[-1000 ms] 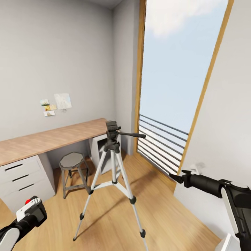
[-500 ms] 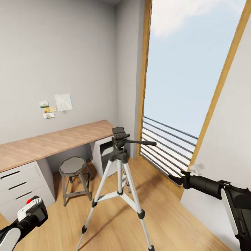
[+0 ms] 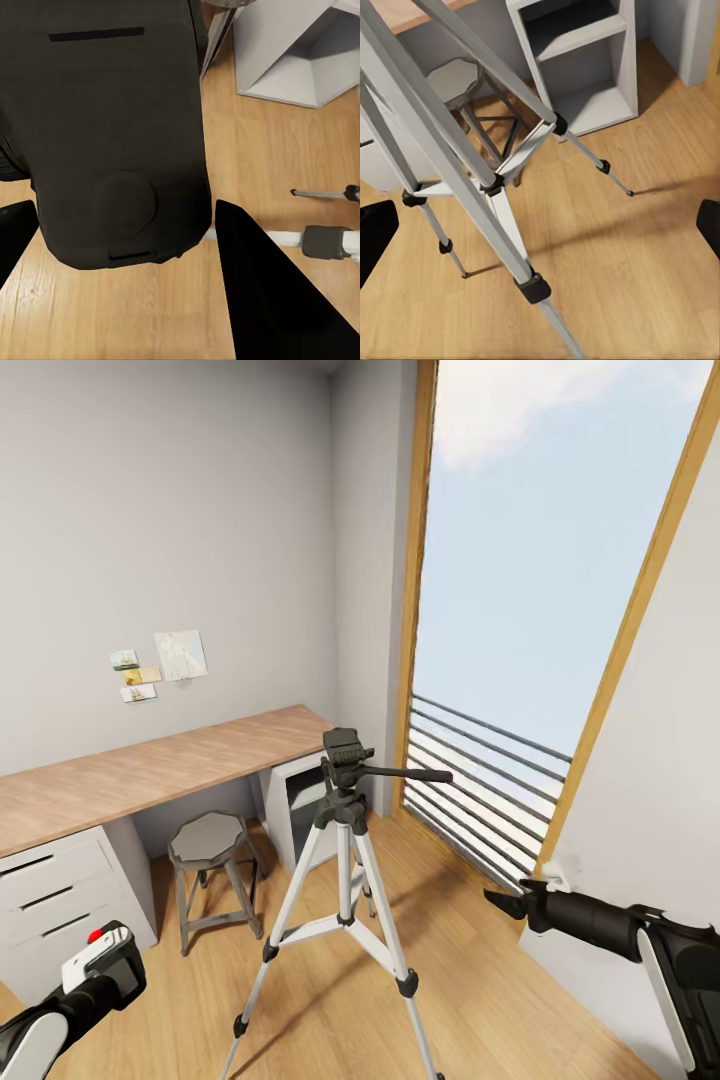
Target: Attach the digital camera to the camera tripod in the bedroom.
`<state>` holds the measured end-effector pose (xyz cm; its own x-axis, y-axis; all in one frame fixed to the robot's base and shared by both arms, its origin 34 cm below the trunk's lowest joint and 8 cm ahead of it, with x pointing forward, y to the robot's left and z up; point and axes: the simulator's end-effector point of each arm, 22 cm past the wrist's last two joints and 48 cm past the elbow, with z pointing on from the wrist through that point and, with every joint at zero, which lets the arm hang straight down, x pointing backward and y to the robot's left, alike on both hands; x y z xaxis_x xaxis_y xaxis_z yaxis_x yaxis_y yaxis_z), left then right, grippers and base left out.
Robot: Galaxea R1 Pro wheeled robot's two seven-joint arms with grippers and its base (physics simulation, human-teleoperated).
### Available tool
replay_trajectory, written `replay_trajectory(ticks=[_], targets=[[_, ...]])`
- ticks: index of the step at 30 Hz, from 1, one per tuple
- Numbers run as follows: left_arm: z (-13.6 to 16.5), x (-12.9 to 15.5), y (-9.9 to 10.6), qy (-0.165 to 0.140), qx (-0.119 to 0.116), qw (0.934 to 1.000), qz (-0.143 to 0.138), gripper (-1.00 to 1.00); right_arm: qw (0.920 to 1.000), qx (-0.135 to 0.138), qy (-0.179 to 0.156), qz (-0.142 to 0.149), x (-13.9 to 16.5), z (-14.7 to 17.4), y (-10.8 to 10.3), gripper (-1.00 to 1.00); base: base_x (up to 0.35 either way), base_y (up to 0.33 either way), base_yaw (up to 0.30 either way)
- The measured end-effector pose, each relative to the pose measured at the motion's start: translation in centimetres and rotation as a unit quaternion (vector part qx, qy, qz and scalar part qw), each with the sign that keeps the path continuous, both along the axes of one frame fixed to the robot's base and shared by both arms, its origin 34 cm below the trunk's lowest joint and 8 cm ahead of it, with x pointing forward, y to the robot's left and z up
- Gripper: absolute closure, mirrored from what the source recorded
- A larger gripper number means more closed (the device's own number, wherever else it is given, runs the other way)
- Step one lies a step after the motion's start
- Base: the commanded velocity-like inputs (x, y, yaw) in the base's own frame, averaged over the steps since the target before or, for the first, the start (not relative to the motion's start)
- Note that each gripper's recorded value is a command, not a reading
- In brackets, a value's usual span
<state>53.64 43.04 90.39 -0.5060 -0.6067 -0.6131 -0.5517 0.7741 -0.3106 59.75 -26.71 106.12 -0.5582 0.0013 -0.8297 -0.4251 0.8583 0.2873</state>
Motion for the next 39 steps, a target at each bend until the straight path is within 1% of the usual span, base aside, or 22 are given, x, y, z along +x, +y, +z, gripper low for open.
replay_trajectory(ticks=[3, 6, 7, 8, 9, 11, 12, 15, 18, 22, 23, 25, 26, 30, 35, 39], targets=[[0.0, 0.0, 0.0, 0.0, 0.0, 1.0, -0.001, 1.0, 1.0, 0.002, 0.008, 0.003, -0.5, -0.6, 0.3, -1.0, 0.005, 0.001, 0.0], [0.0, 0.0, -0.1, 0.001, 0.0, 1.0, -0.001, 1.0, 0.9997, 0.002, 0.021, 0.015, -1.1, -1.3, 1.3, -1.0, 0.002, 0.0, 0.0], [0.0, 0.0, -0.1, 0.001, 0.0, 1.0, -0.001, 1.0, 0.9996, 0.002, 0.022, 0.015, -1.1, -1.4, 1.3, -1.0, 0.002, 0.0, 0.0], [0.0, 0.0, -0.1, 0.001, 0.0, 1.0, -0.001, 1.0, 0.9994, 0.001, 0.026, 0.022, -1.3, -1.6, 1.8, -1.0, 0.001, 0.0, 0.0], [0.0, 0.0, -0.1, 0.001, 0.0, 1.0, -0.001, 1.0, 0.9988, 0.0, 0.034, 0.037, -1.8, -2.1, 3.0, -1.0, 0.0, 0.0, 0.0], [0.0, 0.0, 0.0, 0.001, 0.0, 1.0, -0.001, 1.0, 0.9978, -0.002, 0.04, 0.052, -2.3, -2.6, 4.2, -1.0, 0.0, 0.0, 0.0], [0.0, 0.0, 0.0, 0.001, 0.0, 1.0, -0.001, 1.0, 0.9968, -0.004, 0.045, 0.066, -2.7, -3.0, 5.4, -1.0, 0.0, 0.0, 0.0], [0.0, 0.0, 0.0, 0.001, 0.0, 1.0, -0.001, 1.0, 0.9956, -0.005, 0.048, 0.079, -3.1, -3.4, 6.4, -1.0, 0.0, 0.0, 0.0], [0.0, 0.0, 0.0, 0.001, 0.0, 1.0, -0.001, 1.0, 0.9951, -0.006, 0.048, 0.086, -3.2, -3.5, 6.8, -1.0, 0.0, 0.0, 0.0], [0.0, 0.0, 0.0, 0.001, 0.0, 1.0, -0.001, 1.0, 0.9944, -0.011, 0.038, 0.098, -3.2, -3.4, 7.4, -1.0, 0.0, 0.0, 0.0], [0.0, 0.0, 0.0, 0.001, -0.001, 1.0, -0.001, 1.0, 0.9942, -0.014, 0.031, 0.102, -3.1, -3.4, 7.5, -1.0, 0.0, 0.0, 0.0], [0.0, 0.0, 0.0, 0.001, -0.001, 1.0, -0.001, 1.0, 0.9933, -0.022, 0.007, 0.114, -2.7, -3.4, 7.8, -1.0, 0.0, 0.0, 0.0], [0.0, 0.0, 0.0, 0.001, -0.001, 1.0, -0.001, 1.0, 0.9932, -0.022, 0.006, 0.114, -2.7, -3.4, 7.8, -1.0, 0.0, 0.0, 0.0], [0.0, 0.0, -0.1, 0.0, -0.001, 1.0, -0.002, 1.0, 0.9917, -0.027, -0.02, 0.124, -2.3, -3.3, 8.2, -1.0, 0.0, 0.0, 0.0], [0.0, 0.0, -0.1, 0.0, -0.001, 1.0, -0.002, 1.0, 0.9901, -0.031, -0.035, 0.133, -2.2, -3.3, 8.7, -1.0, 0.051, 0.046, 0.0], [0.0, 0.0, -0.1, 0.0, -0.001, 1.0, -0.001, 1.0, 0.9893, -0.036, -0.035, 0.137, -2.3, -3.6, 9.0, -1.0, 0.184, 0.172, 0.0]])
